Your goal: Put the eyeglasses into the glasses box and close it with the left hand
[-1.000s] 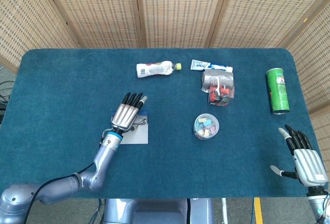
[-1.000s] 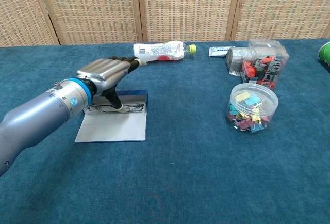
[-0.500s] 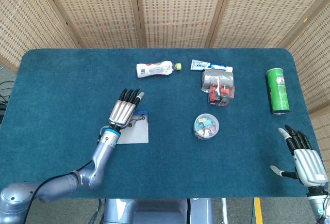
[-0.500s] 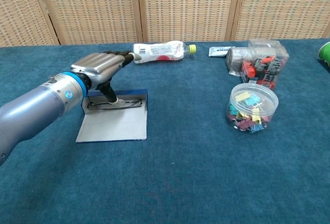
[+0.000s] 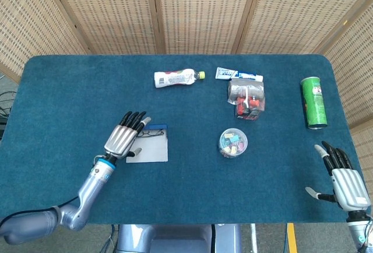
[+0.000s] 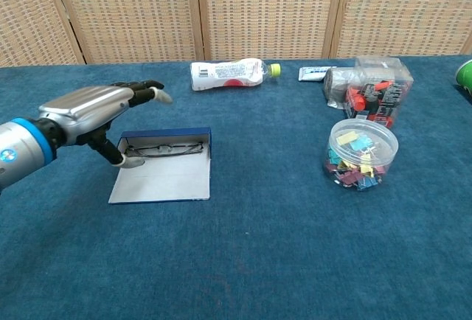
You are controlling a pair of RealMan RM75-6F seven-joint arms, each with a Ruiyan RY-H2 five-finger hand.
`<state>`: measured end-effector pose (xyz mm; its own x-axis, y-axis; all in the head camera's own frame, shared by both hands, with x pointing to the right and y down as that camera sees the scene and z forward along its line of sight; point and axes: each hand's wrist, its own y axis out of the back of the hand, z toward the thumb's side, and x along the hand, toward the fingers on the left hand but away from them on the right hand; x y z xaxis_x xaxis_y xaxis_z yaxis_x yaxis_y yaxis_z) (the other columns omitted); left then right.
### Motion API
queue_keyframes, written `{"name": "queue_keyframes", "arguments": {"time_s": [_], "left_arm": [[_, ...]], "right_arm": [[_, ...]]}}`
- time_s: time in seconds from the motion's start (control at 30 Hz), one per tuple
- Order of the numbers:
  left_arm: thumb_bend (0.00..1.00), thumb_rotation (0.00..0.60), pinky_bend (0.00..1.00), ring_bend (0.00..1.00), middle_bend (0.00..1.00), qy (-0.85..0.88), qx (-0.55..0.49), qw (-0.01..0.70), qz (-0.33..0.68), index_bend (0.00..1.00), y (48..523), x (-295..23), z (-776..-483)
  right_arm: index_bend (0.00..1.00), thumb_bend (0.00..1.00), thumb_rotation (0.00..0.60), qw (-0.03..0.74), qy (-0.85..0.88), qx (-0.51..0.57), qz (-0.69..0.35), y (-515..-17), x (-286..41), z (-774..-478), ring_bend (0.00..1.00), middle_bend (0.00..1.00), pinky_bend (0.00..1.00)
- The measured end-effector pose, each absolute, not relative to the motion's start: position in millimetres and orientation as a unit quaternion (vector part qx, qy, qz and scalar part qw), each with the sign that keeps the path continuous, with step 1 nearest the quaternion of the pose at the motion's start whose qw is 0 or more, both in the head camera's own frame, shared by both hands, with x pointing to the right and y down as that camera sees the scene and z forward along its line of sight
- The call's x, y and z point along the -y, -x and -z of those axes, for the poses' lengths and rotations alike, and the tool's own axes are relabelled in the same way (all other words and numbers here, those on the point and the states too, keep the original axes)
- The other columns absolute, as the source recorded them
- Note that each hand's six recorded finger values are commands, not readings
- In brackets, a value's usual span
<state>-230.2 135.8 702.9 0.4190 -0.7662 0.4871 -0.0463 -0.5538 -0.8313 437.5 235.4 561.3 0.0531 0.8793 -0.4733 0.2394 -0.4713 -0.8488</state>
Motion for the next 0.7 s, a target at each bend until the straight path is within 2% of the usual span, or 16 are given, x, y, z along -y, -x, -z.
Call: {"name": "queue_keyframes", "arguments": {"time_s": [0.3,0.7], "left_arm": [[0.27,0.600,0.00,0.00,0.00,0.774,-0.266,0.364,0.445,0.32,257,-172,-700],[0.28,0.600,0.00,0.00,0.00,0.781,-0.266,0.361,0.436,0.32,252,-193,-718]], "right_arm": [[0.00,0.00,0.600,0.296,0.661,0.422,-0.545,-437,-236,-561,0.00,0.00,0.00],[0.00,0.00,0.600,0.295,0.661,0.422,-0.545,-437,-236,-561,0.00,0.00,0.00]]}}
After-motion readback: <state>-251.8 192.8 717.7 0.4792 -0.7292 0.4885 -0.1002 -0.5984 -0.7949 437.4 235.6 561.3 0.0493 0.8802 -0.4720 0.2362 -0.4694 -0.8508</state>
